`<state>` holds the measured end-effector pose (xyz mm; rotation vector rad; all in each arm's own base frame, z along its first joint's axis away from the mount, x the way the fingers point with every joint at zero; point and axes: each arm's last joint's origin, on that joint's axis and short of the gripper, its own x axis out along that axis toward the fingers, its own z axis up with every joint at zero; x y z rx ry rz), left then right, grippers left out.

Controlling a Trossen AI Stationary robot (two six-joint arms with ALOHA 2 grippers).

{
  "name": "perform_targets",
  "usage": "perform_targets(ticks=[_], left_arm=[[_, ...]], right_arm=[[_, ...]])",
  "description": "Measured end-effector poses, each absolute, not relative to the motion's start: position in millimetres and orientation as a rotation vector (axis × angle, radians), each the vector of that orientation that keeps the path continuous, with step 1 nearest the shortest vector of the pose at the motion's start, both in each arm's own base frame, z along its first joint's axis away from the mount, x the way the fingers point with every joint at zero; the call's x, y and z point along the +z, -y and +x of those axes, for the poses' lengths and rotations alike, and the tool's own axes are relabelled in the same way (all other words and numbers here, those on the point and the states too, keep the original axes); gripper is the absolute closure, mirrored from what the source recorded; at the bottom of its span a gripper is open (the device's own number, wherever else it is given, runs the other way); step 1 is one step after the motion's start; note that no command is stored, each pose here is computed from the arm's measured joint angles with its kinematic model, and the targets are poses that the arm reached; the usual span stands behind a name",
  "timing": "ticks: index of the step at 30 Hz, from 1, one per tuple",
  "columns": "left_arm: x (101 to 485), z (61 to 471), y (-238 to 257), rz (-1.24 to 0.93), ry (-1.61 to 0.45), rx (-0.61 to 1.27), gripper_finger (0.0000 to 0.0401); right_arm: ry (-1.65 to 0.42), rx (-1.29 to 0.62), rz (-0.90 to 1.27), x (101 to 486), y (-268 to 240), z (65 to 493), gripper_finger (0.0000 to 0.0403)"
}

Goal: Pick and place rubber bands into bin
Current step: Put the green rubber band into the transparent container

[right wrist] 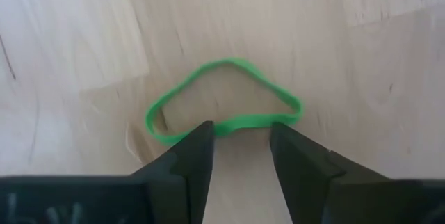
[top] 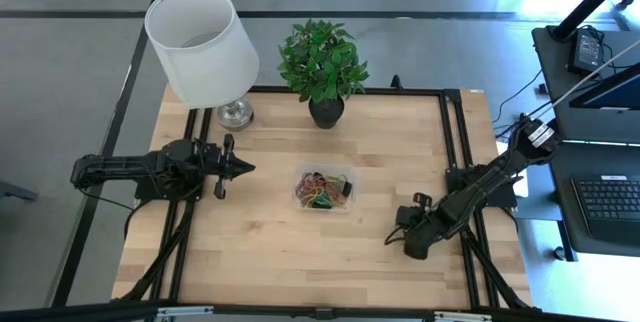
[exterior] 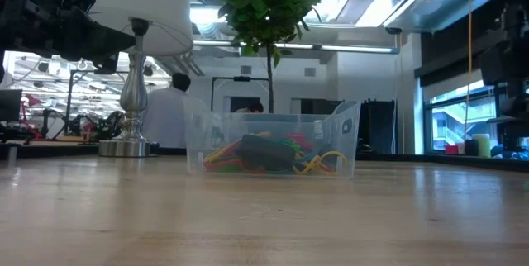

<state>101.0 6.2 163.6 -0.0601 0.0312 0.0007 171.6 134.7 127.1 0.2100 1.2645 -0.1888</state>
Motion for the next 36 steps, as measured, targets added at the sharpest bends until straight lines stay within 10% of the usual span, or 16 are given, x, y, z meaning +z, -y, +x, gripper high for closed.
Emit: perform_targets(ticks=[12,36], left_arm=[[164,101,-6,-0.060,-0.031,0.001,0.0395],[164,101,-6,-0.060,-0.031,0.001,0.0394]], right_arm=[[-1.152,-0.249,0.314,128,-137,180,0.0393],[-1.030,-0.439,0.388,258,-143,230,0.0403]])
